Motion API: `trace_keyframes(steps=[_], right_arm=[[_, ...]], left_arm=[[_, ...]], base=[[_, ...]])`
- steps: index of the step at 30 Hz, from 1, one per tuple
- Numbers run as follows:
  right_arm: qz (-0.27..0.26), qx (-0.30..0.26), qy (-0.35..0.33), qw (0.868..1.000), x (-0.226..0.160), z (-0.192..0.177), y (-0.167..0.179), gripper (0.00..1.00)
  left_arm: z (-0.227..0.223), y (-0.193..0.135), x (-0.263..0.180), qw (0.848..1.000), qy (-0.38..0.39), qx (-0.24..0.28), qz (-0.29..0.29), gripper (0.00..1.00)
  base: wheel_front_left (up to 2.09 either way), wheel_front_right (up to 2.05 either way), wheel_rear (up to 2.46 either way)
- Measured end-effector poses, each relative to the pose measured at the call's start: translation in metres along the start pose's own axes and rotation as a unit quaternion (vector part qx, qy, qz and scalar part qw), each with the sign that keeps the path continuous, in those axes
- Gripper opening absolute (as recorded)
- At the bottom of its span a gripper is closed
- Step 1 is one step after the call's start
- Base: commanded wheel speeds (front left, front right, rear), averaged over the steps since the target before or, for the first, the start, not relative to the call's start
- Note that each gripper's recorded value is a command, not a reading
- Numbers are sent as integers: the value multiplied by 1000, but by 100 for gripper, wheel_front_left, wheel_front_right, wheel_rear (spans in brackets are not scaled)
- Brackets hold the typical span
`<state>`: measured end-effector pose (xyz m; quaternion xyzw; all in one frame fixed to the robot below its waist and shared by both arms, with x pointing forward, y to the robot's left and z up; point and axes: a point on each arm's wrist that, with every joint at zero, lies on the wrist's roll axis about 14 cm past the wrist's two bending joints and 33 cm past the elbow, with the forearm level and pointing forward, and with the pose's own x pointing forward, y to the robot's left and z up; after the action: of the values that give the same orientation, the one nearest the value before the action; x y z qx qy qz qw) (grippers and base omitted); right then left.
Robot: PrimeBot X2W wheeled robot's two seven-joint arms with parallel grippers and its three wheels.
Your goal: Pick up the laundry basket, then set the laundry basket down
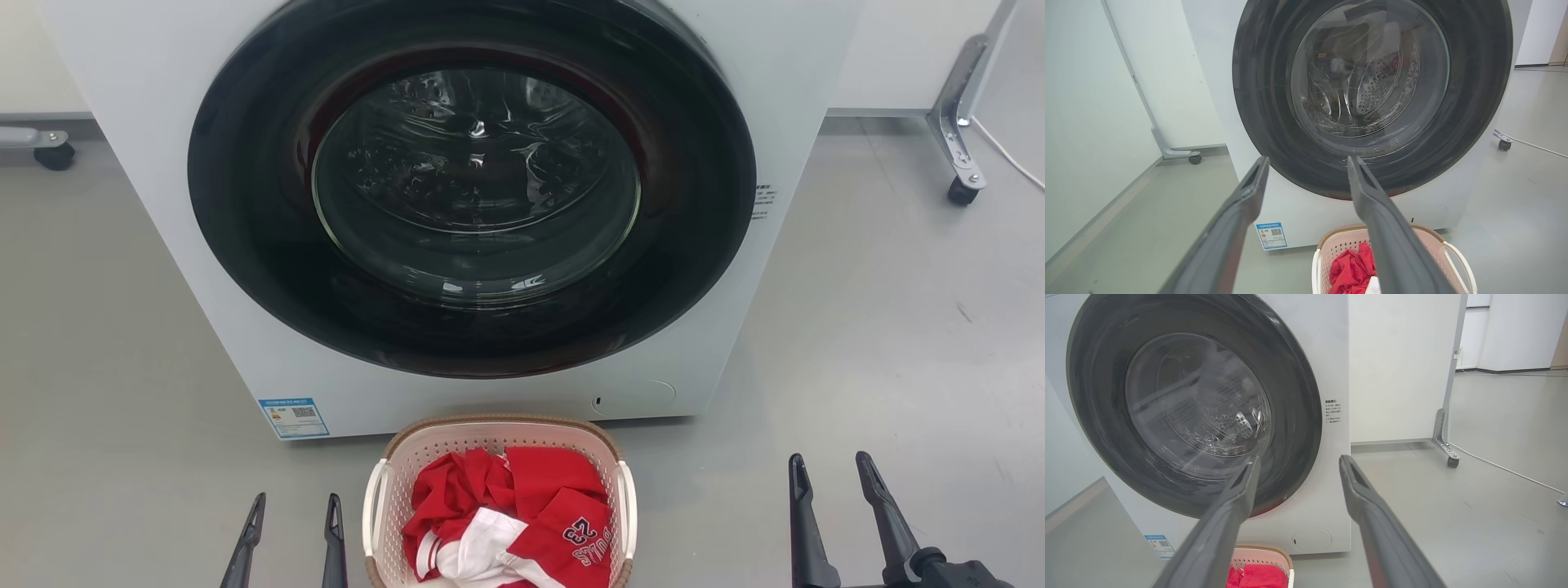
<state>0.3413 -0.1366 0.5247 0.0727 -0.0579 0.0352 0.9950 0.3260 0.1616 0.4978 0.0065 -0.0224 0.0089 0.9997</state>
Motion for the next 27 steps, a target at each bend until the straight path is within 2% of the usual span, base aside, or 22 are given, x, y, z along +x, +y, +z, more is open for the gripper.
trace_keyframes(steps=[27], right_arm=[[-11,-5,-17,1000,3,9,-2,100]], left_arm=[[5,-3,4,1000,-8,5,-4,100]], base=[[0,0,0]])
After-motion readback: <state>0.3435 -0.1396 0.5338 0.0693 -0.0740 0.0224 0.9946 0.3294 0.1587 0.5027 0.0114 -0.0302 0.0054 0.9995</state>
